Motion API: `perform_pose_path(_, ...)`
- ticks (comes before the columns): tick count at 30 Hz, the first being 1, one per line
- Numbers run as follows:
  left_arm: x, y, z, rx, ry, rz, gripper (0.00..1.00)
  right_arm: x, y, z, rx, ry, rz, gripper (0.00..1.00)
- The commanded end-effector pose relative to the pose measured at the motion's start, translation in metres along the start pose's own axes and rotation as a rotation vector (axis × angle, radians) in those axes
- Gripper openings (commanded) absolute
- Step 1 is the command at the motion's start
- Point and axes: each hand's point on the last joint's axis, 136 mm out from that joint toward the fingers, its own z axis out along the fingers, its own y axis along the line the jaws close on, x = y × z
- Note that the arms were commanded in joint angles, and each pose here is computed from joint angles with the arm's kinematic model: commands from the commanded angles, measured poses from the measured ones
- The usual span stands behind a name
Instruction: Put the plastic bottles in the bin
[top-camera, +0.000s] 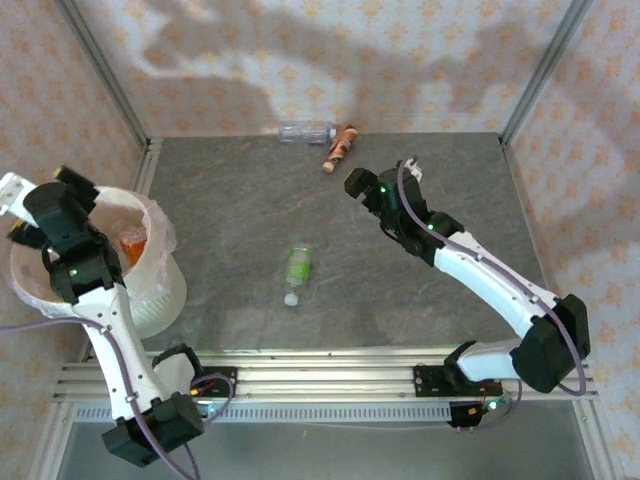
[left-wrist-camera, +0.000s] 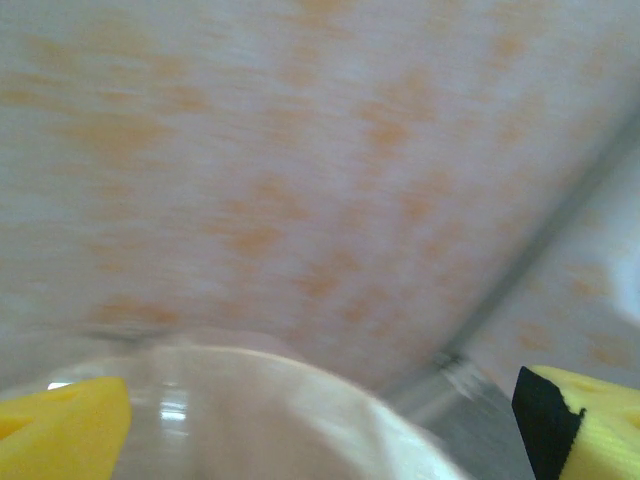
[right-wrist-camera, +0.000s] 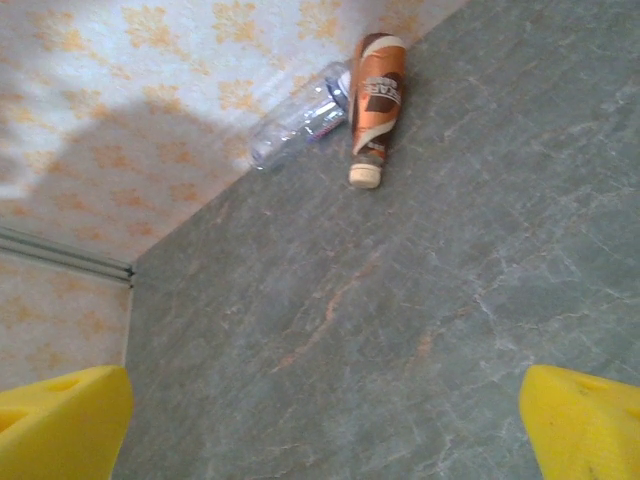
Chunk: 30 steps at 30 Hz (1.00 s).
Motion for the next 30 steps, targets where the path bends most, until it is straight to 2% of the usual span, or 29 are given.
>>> perform_pose_path(1,-0.001,-0.053,-0.019,0.232,0.06,-0.021,1.0,0.006,-0.01,0.01,0.06,0.023,0.008,0.99)
perform_pose_path(7,0.023,-0.134,-0.068,0.551,0.263,-0.053,1.0,0.063,-0.007,0.035,0.096,0.211,-0.035,0.99)
perform_pose_path(11,0.063,-0.182,-0.109,0.725,0.426,-0.058,1.0,0.092,-0.015,0.045,0.148,0.275,-0.024,0.99)
perform_pose_path(16,0.143,-0.209,-0.155,0.725,0.609,0.02,1.0,0.085,-0.029,0.043,0.177,0.195,0.088,0.99)
perform_pose_path(21,0.227,-0.223,-0.2,0.684,0.758,0.225,1.0,0.048,-0.046,0.025,0.187,0.078,0.04,0.99)
perform_pose_path(26,0.31,-0.213,-0.212,0.593,0.912,0.428,1.0,0.008,-0.076,-0.004,0.254,-0.037,-0.002,0.99)
perform_pose_path(30,0.377,-0.198,-0.218,0.541,1.065,0.612,1.0,-0.001,-0.09,-0.022,0.26,-0.091,0.001,0.99)
